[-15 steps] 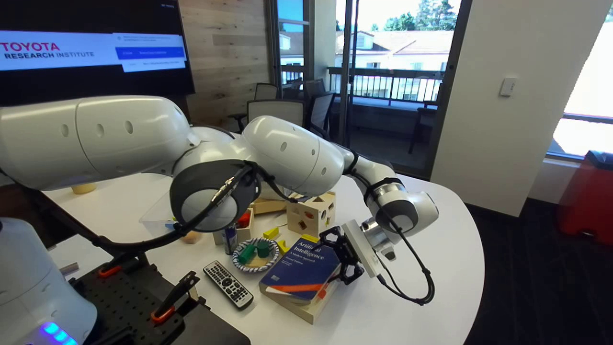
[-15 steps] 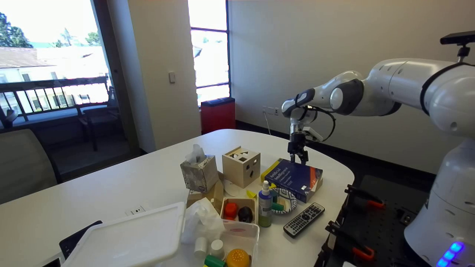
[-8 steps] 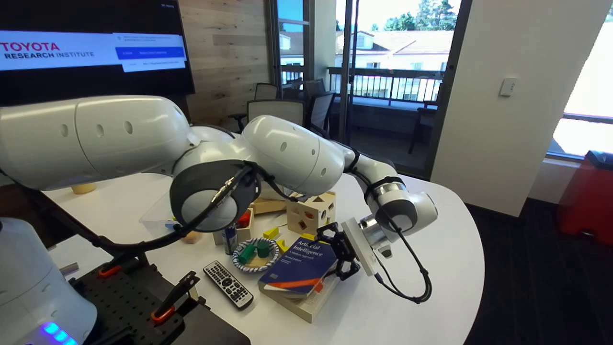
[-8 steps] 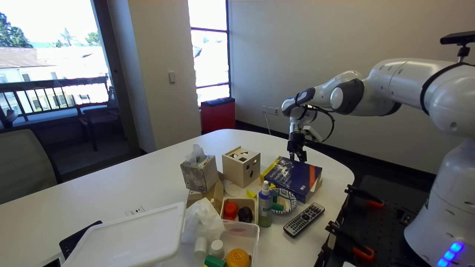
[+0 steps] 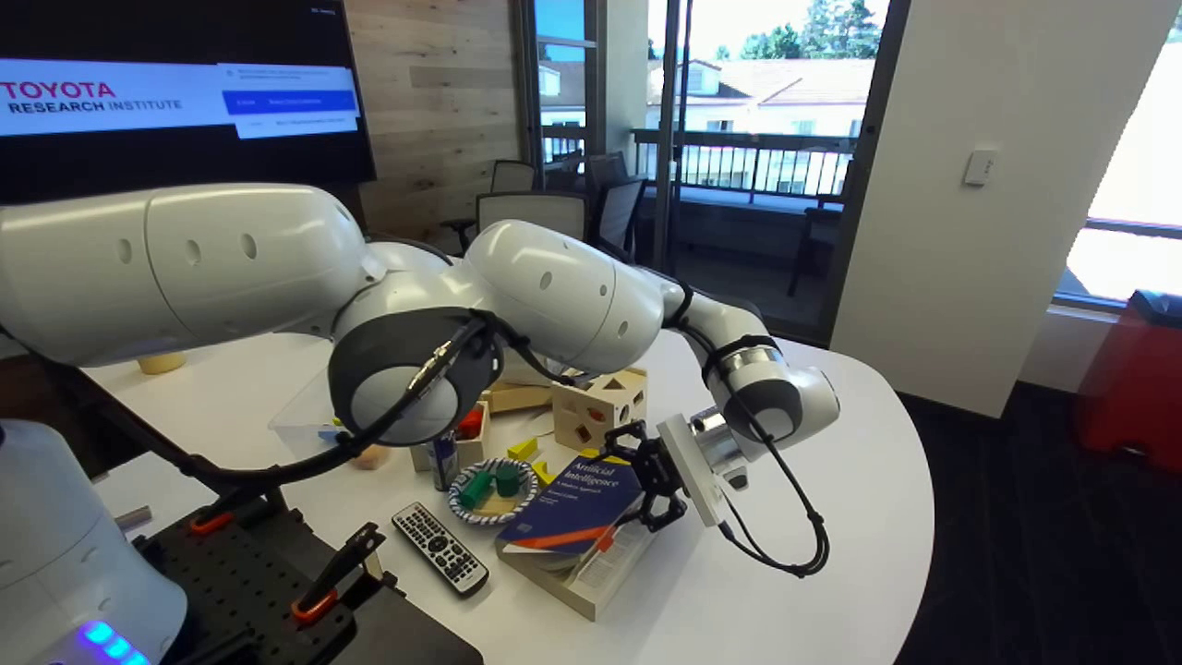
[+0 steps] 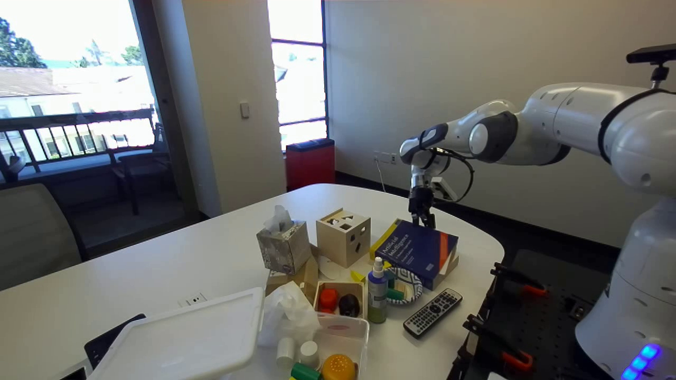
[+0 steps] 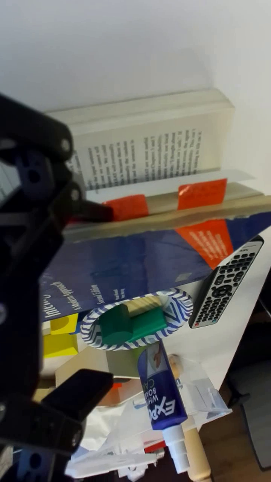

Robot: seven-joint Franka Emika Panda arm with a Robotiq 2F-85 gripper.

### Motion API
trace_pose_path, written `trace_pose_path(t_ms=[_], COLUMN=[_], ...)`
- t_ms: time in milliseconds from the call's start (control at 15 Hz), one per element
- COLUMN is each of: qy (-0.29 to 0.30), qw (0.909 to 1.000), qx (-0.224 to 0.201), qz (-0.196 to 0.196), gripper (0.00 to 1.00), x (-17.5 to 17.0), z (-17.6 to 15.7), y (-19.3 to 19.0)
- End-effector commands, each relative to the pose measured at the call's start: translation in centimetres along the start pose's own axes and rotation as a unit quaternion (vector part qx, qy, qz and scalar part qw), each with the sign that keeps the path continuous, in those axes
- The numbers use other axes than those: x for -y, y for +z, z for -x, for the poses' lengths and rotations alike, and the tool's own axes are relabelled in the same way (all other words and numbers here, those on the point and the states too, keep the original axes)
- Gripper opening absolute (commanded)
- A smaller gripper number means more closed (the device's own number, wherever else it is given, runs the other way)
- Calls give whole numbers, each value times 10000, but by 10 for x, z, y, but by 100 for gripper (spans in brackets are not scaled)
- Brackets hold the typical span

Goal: Push the book to the left and open it.

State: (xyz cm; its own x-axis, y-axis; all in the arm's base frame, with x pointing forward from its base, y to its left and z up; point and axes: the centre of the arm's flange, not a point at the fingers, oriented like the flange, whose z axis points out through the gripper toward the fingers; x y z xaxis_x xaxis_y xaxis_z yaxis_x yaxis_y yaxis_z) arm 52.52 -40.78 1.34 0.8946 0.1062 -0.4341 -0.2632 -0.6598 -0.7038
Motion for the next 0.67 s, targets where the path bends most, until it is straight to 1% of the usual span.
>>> trace_pose_path(t_ms=[0, 200, 600], qy=[-258, -412, -721], qw=[9994, 9988, 9973], qx=[139, 190, 120], qz=[-166, -165, -88], gripper=[100, 100, 100], x=[4, 12, 27], z=[-14, -11, -10], y=[-11, -8, -2])
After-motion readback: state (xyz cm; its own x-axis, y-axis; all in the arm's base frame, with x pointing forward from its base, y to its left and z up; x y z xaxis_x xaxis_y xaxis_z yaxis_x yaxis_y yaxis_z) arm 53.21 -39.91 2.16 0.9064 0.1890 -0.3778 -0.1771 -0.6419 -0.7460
